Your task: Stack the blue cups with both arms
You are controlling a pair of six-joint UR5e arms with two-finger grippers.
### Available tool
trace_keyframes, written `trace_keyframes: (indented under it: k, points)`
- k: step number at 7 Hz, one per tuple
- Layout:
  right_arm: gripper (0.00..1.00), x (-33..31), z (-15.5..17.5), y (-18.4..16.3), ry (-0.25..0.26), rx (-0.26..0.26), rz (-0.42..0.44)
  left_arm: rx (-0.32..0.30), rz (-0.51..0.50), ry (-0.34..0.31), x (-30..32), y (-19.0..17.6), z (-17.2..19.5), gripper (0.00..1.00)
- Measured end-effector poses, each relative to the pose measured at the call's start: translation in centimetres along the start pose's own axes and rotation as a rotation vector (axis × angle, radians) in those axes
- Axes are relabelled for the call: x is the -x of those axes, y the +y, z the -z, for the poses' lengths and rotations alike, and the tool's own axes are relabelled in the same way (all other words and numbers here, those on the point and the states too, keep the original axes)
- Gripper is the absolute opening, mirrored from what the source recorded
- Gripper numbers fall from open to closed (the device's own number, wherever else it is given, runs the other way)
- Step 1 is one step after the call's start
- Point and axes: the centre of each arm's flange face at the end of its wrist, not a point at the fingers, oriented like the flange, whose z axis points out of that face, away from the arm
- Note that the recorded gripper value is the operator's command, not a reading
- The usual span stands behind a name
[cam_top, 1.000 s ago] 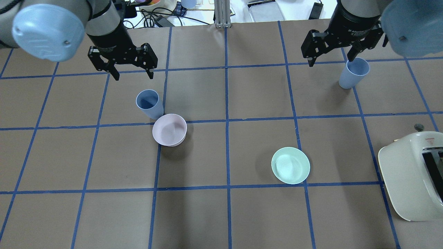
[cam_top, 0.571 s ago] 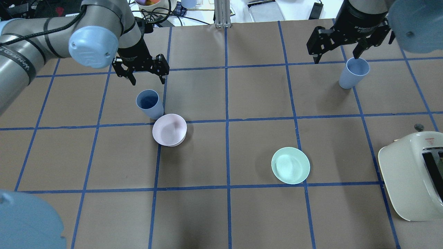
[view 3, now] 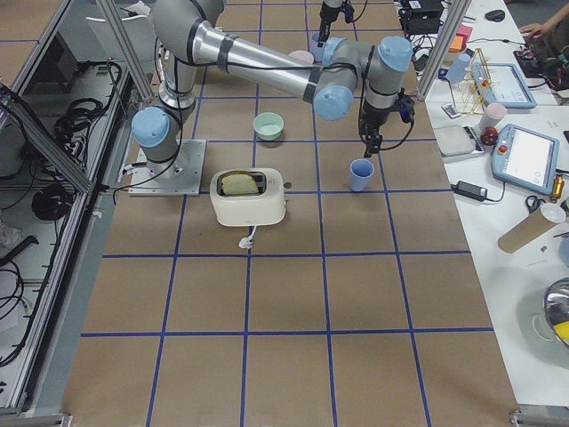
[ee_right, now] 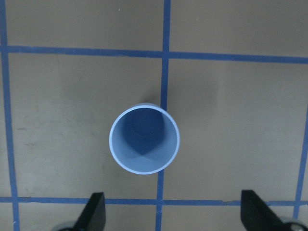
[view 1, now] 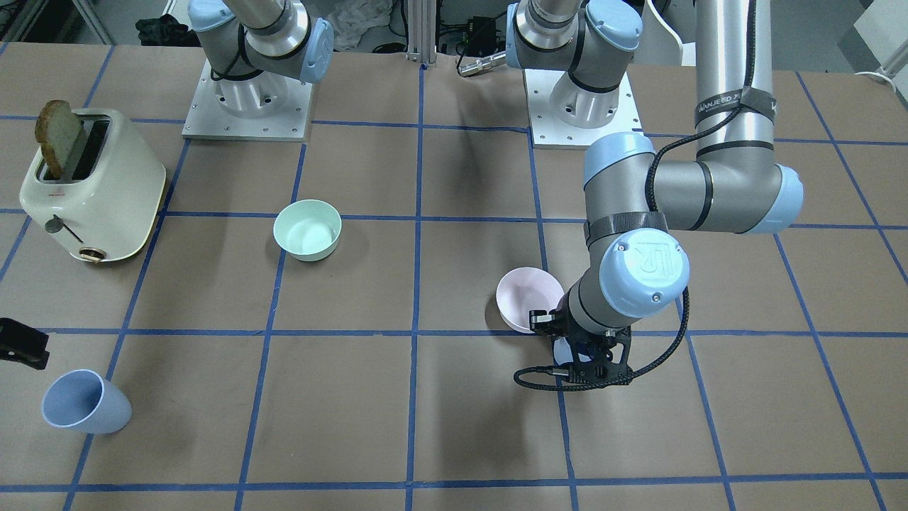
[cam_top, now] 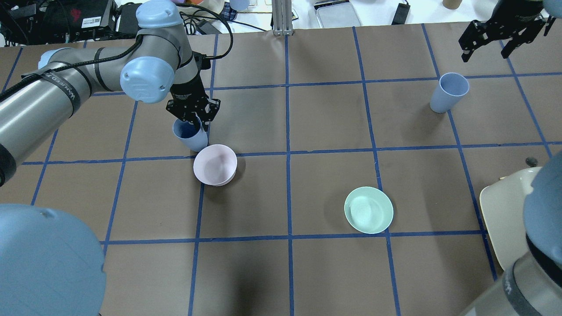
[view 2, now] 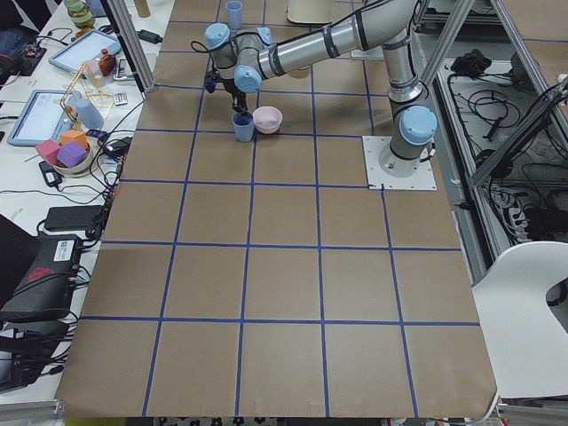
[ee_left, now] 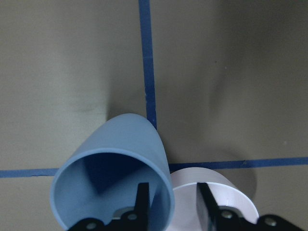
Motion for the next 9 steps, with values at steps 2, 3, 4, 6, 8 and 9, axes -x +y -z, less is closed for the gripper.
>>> trace_keyframes:
  k: [2, 3, 4, 6, 8, 9]
  points:
    - [1.00, -1.9, -4.8, -2.3, -0.025, 0.027, 0.019, -0.064, -0.008, -0.004, -1.6, -0.1, 2.4, 0.00]
    - [0.98, -2.0, -6.4, -3.1, -0.044, 0.019, 0.021, -0.103, -0.019, -0.009, -4.3, 0.1, 4.8, 0.00]
    - [0.94, -2.0, -7.7, -3.4, -0.060, 0.023, 0.021, -0.130, -0.004, -0.007, -8.1, 0.5, 6.9, 0.00]
    - [0.76, -1.9, -9.7, -3.3, -0.073, 0.053, 0.023, -0.123, 0.043, -0.002, -16.5, 3.1, 6.5, 0.00]
    - [0.54, -1.7, -10.9, -2.9, -0.083, 0.077, 0.022, -0.049, 0.018, -0.013, -22.1, 7.5, 2.3, 0.00]
    - [0.32, -1.6, -11.3, -2.7, -0.087, 0.083, 0.023, -0.012, 0.016, -0.016, -23.5, 9.4, 0.3, 0.00]
